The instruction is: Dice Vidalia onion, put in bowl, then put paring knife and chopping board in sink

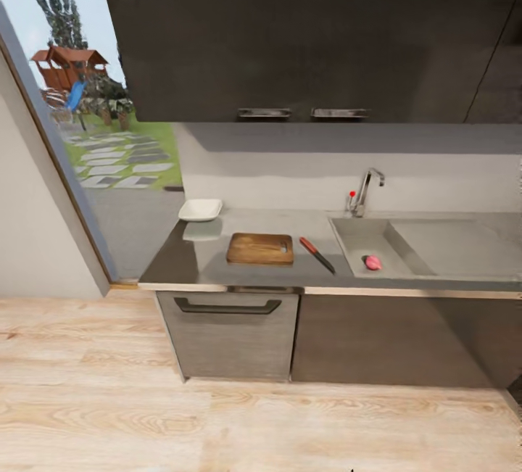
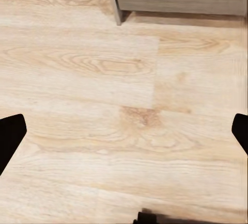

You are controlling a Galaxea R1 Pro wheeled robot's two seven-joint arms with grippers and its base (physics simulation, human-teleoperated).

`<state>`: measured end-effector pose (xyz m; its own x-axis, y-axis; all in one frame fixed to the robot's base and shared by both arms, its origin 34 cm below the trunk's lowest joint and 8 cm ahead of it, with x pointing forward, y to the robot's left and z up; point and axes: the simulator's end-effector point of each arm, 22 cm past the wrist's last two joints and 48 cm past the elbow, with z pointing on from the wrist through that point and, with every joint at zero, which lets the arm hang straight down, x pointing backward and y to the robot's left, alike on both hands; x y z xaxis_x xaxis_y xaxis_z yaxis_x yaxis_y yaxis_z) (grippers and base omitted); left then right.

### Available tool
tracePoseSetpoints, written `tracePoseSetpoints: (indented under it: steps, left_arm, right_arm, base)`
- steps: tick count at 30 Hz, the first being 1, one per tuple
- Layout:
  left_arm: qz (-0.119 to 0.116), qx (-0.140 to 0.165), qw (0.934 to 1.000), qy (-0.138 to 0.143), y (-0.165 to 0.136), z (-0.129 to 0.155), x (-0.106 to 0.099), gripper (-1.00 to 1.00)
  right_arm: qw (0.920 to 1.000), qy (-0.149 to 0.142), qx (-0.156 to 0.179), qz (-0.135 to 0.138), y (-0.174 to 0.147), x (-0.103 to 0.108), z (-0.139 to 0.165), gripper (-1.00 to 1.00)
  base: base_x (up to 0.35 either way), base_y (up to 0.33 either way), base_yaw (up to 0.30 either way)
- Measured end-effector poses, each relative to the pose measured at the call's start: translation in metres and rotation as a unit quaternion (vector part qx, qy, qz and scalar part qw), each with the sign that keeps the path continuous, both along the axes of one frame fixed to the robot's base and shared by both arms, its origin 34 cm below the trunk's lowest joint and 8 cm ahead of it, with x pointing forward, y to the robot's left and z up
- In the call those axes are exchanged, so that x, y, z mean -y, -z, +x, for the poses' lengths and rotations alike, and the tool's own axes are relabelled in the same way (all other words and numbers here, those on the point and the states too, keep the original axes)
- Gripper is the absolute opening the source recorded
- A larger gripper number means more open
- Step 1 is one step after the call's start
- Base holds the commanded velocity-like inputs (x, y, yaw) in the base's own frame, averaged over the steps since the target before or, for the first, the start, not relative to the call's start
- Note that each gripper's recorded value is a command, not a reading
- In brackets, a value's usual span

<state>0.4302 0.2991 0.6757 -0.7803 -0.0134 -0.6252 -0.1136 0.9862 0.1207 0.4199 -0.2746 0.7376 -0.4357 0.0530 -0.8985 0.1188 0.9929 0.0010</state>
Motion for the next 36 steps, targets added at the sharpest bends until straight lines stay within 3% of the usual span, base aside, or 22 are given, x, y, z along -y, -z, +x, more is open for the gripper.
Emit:
tracePoseSetpoints:
  steps: [36]
  left_arm:
    - [-0.001, 0.0, 1.0, 0.001, -0.0006, 0.0006, 0.0014, 1.0]
  right_arm:
    - [1.0, 0.0, 0.002, 0.0, -0.001, 0.0, 0.0009, 1.0]
  base:
    - [0.001, -0.323, 0.0]
